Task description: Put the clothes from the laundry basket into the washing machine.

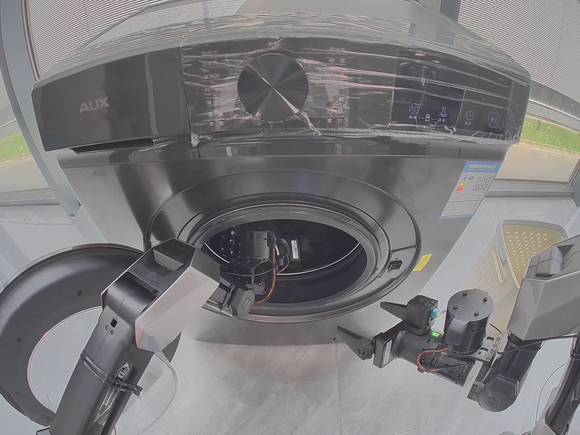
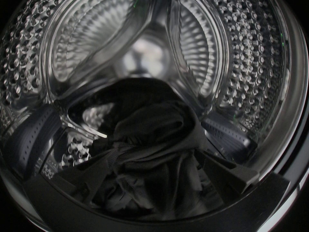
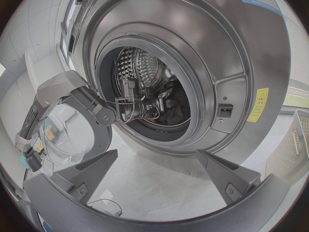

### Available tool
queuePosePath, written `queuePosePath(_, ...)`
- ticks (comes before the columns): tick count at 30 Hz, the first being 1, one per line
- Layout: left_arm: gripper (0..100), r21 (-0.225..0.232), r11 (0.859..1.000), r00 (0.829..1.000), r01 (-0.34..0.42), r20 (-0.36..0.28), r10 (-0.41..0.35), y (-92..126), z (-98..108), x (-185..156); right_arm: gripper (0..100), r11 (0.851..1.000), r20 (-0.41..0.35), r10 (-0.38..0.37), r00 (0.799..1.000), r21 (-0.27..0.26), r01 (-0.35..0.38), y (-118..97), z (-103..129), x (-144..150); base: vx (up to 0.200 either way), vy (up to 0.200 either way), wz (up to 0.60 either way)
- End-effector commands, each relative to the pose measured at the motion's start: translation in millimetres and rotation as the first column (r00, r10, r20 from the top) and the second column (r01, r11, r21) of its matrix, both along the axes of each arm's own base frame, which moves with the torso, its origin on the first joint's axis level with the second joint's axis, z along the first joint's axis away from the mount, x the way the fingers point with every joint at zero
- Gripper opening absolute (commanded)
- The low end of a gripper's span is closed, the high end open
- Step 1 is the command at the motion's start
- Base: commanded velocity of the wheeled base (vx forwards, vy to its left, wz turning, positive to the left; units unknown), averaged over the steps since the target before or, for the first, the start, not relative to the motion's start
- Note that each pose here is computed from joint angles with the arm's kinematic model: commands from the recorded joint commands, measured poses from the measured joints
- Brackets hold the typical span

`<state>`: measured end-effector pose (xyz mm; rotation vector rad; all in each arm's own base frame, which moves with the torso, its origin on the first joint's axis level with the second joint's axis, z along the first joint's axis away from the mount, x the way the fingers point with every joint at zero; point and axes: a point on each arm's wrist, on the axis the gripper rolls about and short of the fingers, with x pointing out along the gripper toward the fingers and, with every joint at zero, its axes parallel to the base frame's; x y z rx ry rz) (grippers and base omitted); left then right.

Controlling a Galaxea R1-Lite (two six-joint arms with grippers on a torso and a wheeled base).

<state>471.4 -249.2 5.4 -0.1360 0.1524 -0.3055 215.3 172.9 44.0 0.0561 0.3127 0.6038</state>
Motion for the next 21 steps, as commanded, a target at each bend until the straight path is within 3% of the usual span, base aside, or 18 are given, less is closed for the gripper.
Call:
queuePosePath(1, 100, 0.011, 1.000, 0.999, 0.024, -0.041, -0.024, -1.2, 8.7, -15.4, 100, 1.000, 0.006, -0.003, 1.000, 0.005, 0.002, -0.6, 0.7, 0.5, 0.000, 0.000, 0.00)
queuePosePath(9, 100, 0.049, 0.996, 0.992, 0.076, -0.101, -0.071, -2.9, 42.6, -56.8, 100, 1.000, 0.006, -0.003, 1.000, 0.005, 0.002, -0.6, 0.7, 0.5, 0.000, 0.000, 0.00)
queuePosePath(21, 100, 0.085, 0.984, 0.975, 0.156, -0.173, -0.140, -8.4, 50.1, -113.4, 100, 1.000, 0.007, -0.002, 1.000, 0.004, 0.002, -0.8, 0.9, 0.2, 0.000, 0.000, 0.00)
